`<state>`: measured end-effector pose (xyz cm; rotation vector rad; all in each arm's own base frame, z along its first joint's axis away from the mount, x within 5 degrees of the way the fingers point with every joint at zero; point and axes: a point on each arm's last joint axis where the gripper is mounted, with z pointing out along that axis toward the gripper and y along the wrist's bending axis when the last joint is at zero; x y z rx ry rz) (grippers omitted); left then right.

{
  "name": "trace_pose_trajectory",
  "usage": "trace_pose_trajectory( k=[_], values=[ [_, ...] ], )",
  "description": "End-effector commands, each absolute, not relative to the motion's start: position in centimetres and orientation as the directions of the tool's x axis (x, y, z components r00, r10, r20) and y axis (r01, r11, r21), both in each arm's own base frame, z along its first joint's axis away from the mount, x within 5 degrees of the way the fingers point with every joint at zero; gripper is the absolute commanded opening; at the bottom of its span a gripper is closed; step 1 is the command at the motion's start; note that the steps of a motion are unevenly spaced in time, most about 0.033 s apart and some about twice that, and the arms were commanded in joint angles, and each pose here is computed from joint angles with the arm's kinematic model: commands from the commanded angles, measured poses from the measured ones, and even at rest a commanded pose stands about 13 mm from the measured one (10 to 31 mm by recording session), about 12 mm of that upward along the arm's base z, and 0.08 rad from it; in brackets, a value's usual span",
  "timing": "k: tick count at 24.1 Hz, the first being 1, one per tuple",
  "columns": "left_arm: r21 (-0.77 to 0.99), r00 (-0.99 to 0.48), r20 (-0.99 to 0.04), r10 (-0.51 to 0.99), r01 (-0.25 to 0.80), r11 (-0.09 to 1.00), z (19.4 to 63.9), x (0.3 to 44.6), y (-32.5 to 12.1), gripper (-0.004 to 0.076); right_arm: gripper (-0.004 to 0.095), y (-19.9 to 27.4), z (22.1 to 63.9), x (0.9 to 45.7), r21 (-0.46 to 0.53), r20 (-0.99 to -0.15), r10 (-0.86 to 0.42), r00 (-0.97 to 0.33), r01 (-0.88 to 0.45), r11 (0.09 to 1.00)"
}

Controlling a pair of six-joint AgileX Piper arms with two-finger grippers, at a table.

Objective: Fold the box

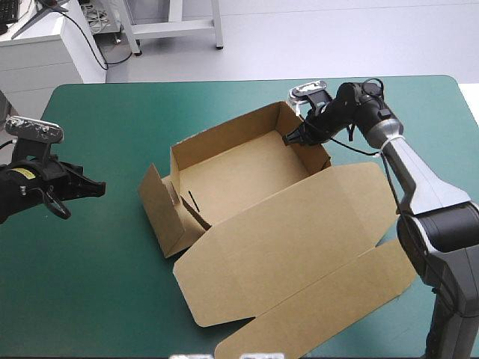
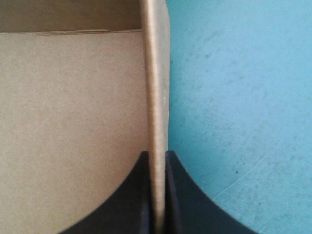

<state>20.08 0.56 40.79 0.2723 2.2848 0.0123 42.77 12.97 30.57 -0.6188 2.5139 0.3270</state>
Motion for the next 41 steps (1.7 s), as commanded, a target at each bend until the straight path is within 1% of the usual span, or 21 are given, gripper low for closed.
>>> trace_pose_trajectory(
  k=[1,6,10,16,18,20,21,23,25,27,29,30,31,32,33,34,35,36,38,40,41],
  values=[
    [0.094,-0.577,-0.796,0.183,0.181,0.979,42.2,19.7,0.4,-0.0009,-0.0019,11.4,38.3,40.6,0.098,-0.681,-0.3,-0.668,-0.489,0.867],
    [0.092,-0.577,-0.796,0.182,0.182,0.979,42.2,19.7,0.3,-0.0009,-0.0019,8.4,42.5,38.5,0.086,-0.7,-0.276,-0.658,-0.462,0.883],
    [0.092,-0.577,-0.796,0.182,0.182,0.979,42.2,19.7,0.3,-0.0009,-0.0019,5.5,44.9,36.4,0.085,-0.708,-0.246,-0.662,-0.426,0.901],
    [0.092,-0.579,-0.795,0.182,0.182,0.979,42.2,19.7,0.3,-0.0009,-0.0019,2.3,48.6,33.3,0.144,-0.791,-0.129,-0.598,-0.387,0.911],
    [0.091,-0.58,-0.794,0.182,0.182,0.979,42.2,19.7,0.3,-0.0009,-0.0019,1.6,49.9,32.0,0.149,-0.817,-0.106,-0.567,-0.385,0.911],
    [0.089,-0.585,-0.79,0.181,0.182,0.979,41.9,19.7,0.4,-0.0009,-0.0019,1.2,51.0,30.7,0.13,-0.837,-0.104,-0.536,-0.38,0.916],
    [0.084,-0.6,-0.779,0.179,0.184,0.979,41.3,19.8,0.4,-0.0009,-0.0019,1.1,52.0,29.3,0.106,-0.854,-0.109,-0.508,-0.375,0.921],
    [0.08,-0.613,-0.77,0.176,0.181,0.98,40.3,20.1,0.4,-0.0009,-0.0019,1.3,53.0,28.0,0.08,-0.871,-0.122,-0.475,-0.383,0.92],
    [0.078,-0.616,-0.77,0.169,0.172,0.982,39.2,20.4,0.5,-0.0009,-0.0019,1.4,53.7,26.9,0.071,-0.883,-0.123,-0.453,-0.387,0.919],
    [0.068,-0.614,-0.776,0.149,0.152,0.986,37.0,20.9,0.6,-0.0009,-0.0019,1.6,54.5,25.6,0.061,-0.897,-0.123,-0.424,-0.394,0.917],
    [-0.069,-0.582,-0.813,0.002,0.099,0.993,33.6,21.6,0.2,-0.0009,-0.0019,1.7,55.0,24.8,0.052,-0.905,-0.124,-0.407,-0.395,0.917],
    [-0.102,-0.583,-0.812,-0.035,0.083,0.991,32.7,21.6,0.2,-0.0008,-0.0019,1.7,55.1,24.6,0.054,-0.907,-0.122,-0.404,-0.398,0.916],
    [-0.191,-0.584,-0.801,-0.128,0.046,0.981,31.1,21.7,0.0,-0.0008,-0.0019,1.8,55.2,24.5,0.059,-0.908,-0.116,-0.403,-0.397,0.916],
    [-0.242,-0.587,-0.79,-0.177,0.032,0.97,30.5,21.9,-0.2,-0.0008,-0.0019,1.8,55.2,24.5,0.061,-0.908,-0.115,-0.402,-0.398,0.915],
    [-0.318,-0.598,-0.768,-0.23,0.044,0.947,29.5,22.1,-0.6,-0.0008,-0.0019,1.9,55.2,24.4,0.072,-0.91,-0.108,-0.4,-0.408,0.91],
    [-0.343,-0.603,-0.761,-0.24,0.06,0.937,29.2,22.1,-0.9,-0.0008,-0.0019,2.0,55.3,24.4,0.077,-0.911,-0.104,-0.399,-0.413,0.908],
    [-0.403,-0.612,-0.75,-0.25,0.124,0.907,29.0,22.4,-1.6,-0.0008,-0.0019,2.0,55.3,24.4,0.081,-0.912,-0.102,-0.398,-0.417,0.905],
    [-0.431,-0.618,-0.745,-0.253,0.156,0.889,29.0,22.5,-2.0,-0.0008,-0.0019,2.0,55.3,24.4,0.081,-0.912,-0.102,-0.398,-0.417,0.905],
    [-0.554,-0.611,-0.746,-0.264,0.351,0.755,29.6,22.7,-3.9,-0.0008,-0.0019,2.0,55.3,24.4,0.081,-0.912,-0.102,-0.398,-0.417,0.905],
    [-0.626,-0.595,-0.748,-0.294,0.487,0.609,30.6,22.6,-5.1,-0.0008,-0.0019,2.0,55.3,24.4,0.08,-0.912,-0.102,-0.398,-0.416,0.906],
    [-0.656,-0.591,-0.738,-0.325,0.515,0.552,31.0,22.6,-5.4,-0.0008,-0.0019,2.0,55.3,24.4,0.078,-0.911,-0.103,-0.399,-0.414,0.907]
  ],
)
